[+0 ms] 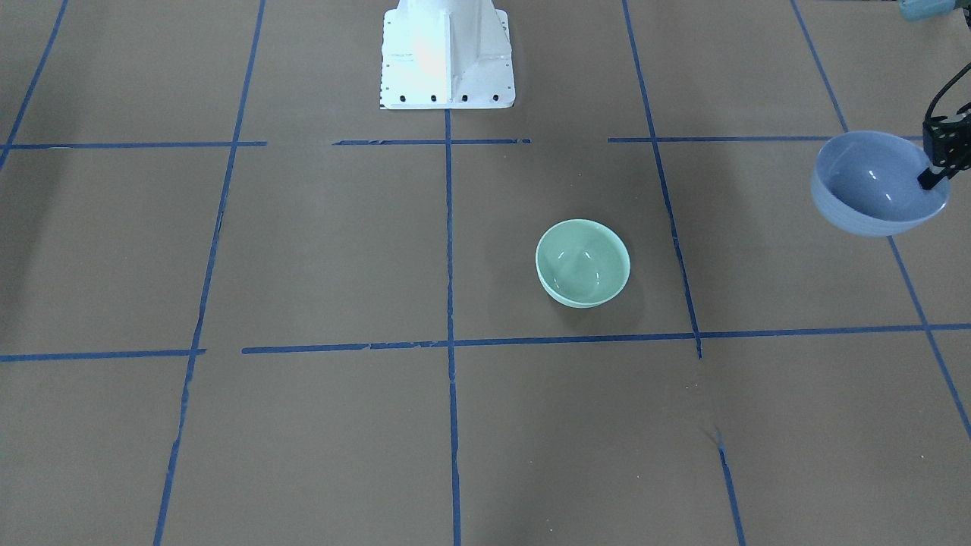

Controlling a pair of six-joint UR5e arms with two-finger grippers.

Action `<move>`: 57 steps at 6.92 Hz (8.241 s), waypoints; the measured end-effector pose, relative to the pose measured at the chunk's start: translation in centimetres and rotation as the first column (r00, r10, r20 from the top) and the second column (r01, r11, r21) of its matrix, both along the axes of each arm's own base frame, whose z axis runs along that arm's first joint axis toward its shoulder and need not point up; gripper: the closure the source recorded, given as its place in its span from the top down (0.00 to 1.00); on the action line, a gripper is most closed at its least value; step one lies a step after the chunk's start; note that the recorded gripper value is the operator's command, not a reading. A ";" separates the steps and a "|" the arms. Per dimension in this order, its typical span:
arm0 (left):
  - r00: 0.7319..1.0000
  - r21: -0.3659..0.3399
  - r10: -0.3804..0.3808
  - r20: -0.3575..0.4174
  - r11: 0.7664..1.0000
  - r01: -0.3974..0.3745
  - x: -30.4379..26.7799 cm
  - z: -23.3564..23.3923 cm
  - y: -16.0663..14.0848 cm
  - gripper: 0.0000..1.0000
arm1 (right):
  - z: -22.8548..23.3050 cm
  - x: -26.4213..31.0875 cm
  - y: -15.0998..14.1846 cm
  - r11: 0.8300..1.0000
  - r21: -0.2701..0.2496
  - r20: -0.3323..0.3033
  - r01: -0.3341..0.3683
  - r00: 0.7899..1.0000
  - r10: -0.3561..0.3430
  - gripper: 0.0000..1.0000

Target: Stack blue bowl on green bowl

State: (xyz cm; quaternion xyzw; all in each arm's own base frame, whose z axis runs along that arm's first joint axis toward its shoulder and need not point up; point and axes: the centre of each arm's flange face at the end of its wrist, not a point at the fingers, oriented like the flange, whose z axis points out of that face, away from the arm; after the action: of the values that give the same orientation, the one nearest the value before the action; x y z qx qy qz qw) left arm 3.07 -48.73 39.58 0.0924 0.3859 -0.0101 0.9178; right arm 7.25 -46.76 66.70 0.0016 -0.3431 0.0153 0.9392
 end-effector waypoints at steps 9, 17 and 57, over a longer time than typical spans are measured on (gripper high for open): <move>0.968 -0.208 -0.012 -0.251 0.977 -0.042 25.7 -9.7 0.4 0.00 | 0.0 0.0 0.0 1.000 0.001 0.000 0.000 1.000 0.000 1.00; 0.966 -0.196 0.026 -0.256 0.977 -0.078 32.3 -7.6 0.7 0.00 | 0.0 0.0 0.0 1.000 0.001 0.000 0.000 1.000 0.000 1.00; 0.985 -0.082 0.170 0.007 0.982 -0.169 -11.3 28.7 3.6 1.00 | 0.0 0.0 0.0 1.000 0.001 0.000 0.000 1.000 0.000 1.00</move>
State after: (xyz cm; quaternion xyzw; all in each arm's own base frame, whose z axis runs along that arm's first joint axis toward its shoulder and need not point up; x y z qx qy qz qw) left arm -8.23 -45.13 68.28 0.0220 0.3852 0.0531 0.9210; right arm 7.26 -46.77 66.69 0.0022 -0.3430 0.0152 0.9392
